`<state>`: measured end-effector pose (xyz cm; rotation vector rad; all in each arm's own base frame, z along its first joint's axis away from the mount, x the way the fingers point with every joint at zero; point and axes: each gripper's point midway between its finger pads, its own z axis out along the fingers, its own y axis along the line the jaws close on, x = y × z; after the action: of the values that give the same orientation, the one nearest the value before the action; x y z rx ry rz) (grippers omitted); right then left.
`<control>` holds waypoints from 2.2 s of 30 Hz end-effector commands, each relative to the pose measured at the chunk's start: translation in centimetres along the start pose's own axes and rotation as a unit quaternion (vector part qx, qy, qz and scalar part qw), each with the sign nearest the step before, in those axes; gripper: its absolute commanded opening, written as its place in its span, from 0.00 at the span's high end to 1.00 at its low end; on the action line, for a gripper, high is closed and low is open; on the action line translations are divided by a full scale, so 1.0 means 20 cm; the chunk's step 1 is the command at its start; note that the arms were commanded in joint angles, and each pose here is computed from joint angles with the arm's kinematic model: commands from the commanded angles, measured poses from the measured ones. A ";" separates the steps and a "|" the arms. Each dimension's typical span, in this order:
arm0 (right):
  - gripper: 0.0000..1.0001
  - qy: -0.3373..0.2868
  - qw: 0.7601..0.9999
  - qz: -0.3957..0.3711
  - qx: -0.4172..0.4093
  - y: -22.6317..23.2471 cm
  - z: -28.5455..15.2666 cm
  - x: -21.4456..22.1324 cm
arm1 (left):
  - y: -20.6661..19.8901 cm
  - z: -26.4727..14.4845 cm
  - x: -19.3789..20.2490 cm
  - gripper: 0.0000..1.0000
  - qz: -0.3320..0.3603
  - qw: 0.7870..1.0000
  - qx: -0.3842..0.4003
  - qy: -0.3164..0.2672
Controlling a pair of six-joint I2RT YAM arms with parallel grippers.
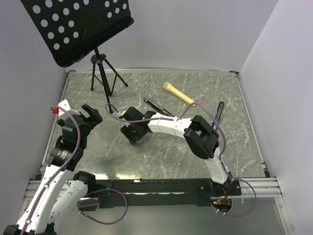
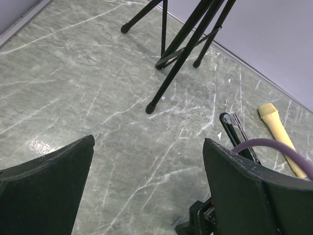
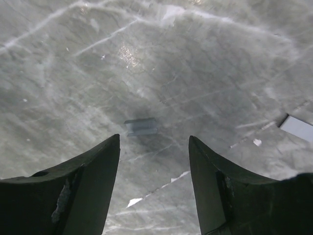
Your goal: Unload the staples from the stapler
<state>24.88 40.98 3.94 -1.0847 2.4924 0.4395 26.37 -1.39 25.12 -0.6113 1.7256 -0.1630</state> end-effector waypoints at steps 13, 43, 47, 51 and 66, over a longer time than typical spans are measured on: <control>0.41 0.005 0.999 -0.048 0.009 0.09 0.04 -0.01 | -0.02 0.01 -0.04 0.02 -0.009 1.000 0.007 -0.016; 0.58 -0.024 0.999 -0.027 0.016 0.12 -0.07 -0.01 | -0.02 0.00 -0.03 0.01 -0.011 1.000 0.010 -0.017; 0.59 -0.037 0.998 -0.012 0.045 0.02 -0.15 0.05 | -0.01 0.00 -0.04 0.02 -0.011 1.000 0.008 -0.018; 0.60 -0.058 0.997 -0.005 0.054 -0.04 -0.27 0.07 | -0.02 0.00 -0.04 0.02 -0.012 1.000 0.011 -0.018; 0.35 -0.061 0.998 -0.002 0.020 0.05 -0.12 -0.07 | 0.02 -0.12 -0.19 0.02 -0.048 0.996 0.018 -0.079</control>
<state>23.53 39.37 6.64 -1.0391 2.4088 0.3954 24.92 -0.21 26.68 -0.6458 1.6330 -0.1699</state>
